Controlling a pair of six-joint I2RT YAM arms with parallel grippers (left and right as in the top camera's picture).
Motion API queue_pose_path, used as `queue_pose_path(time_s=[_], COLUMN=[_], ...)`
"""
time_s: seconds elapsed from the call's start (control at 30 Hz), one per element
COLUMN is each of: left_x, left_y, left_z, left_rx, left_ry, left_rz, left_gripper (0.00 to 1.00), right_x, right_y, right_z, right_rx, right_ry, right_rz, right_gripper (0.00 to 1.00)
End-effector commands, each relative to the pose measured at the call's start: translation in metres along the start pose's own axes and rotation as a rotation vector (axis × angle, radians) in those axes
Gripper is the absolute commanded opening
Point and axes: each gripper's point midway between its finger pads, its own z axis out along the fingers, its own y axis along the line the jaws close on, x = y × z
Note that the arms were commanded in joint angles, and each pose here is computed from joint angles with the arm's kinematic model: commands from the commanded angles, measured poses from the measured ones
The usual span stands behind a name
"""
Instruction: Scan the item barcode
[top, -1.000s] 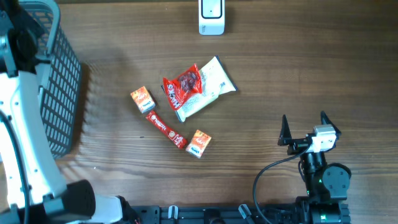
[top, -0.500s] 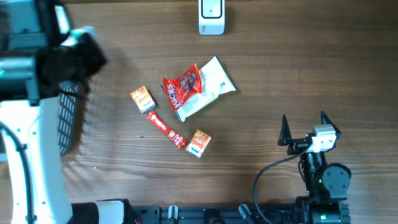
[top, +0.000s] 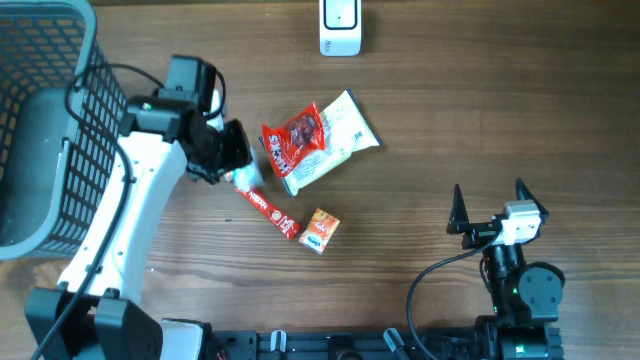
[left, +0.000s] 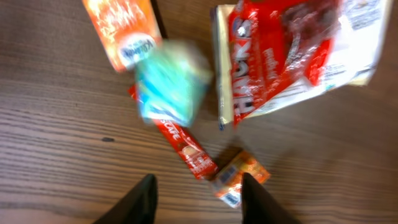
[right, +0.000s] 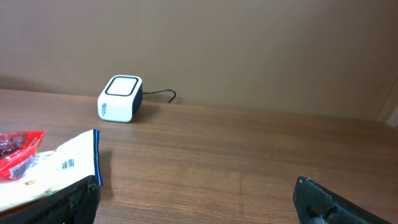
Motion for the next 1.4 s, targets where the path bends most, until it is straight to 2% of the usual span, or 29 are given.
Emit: queue_pose_path(time_s=[0.0,0.03,0.07,0.2,0.37,0.43,0.57,0.67,0.7,0.77,0.87,0.9,1.07,1.37], left_x=[0.002,0.0,-0.002,-0.011,-0.032,-0.04,-0.047,-0.047,-0.047,-0.047,-0.042,-0.041,-0.041,-0.043], left_y=[-0.001,-0.002,-0.003,-0.009,-0.028,-0.032,-0.027,-0.002,0.008,0.029,0.046,0.051,0.07,0.102], left_z=[0.009,0.008,0.008,0.0,-0.045,-0.062,-0.075,-0.068,-0.065,-0.058,-0.052,-0.051,-0.057,-0.08], left_rx=[0.014,0.018,0.022,0.04,0.079,0.086,0.052,-0.079,-0.137,-0.249,-0.342,-0.368,-0.486,-0.696], left_ry=[0.003,-0.006,-0.014,-0.048,-0.155,-0.211,-0.269,-0.27,-0.27,-0.26,-0.229,-0.223,-0.236,-0.305], left_rz=[0.002,0.004,0.005,0.021,0.049,0.056,0.055,0.034,0.027,0.017,0.013,0.013,0.013,-0.039], left_gripper=[0.56,0.67,0.73,0.75,0.82,1.0,1.0,0.99,0.9,0.78,0.64,0.62,0.6,0.64], right_x=[0.0,0.0,0.0,0.0,0.0,0.0,0.0,0.0,0.0,0.0,0.0,0.0,0.0,0.0], right_y=[-0.003,-0.003,-0.003,-0.003,-0.003,-0.003,-0.003,-0.003,-0.003,-0.003,-0.003,-0.003,-0.003,-0.003], right_z=[0.0,0.0,0.0,0.0,0.0,0.0,0.0,0.0,0.0,0.0,0.0,0.0,0.0,0.0], right_rx=[0.017,0.017,0.017,0.017,0.017,0.017,0.017,0.017,0.017,0.017,0.017,0.017,0.017,0.017], right_ry=[-0.002,-0.002,-0.002,-0.002,-0.002,-0.002,-0.002,-0.002,-0.002,-0.002,-0.002,-0.002,-0.002,-0.002], right_rz=[0.016,0.016,0.016,0.015,0.015,0.015,0.016,0.016,0.016,0.016,0.016,0.016,0.016,0.016], right_gripper=[1.0,1.0,1.0,1.0,1.0,1.0,1.0,1.0,1.0,1.0,1.0,1.0,1.0,1.0])
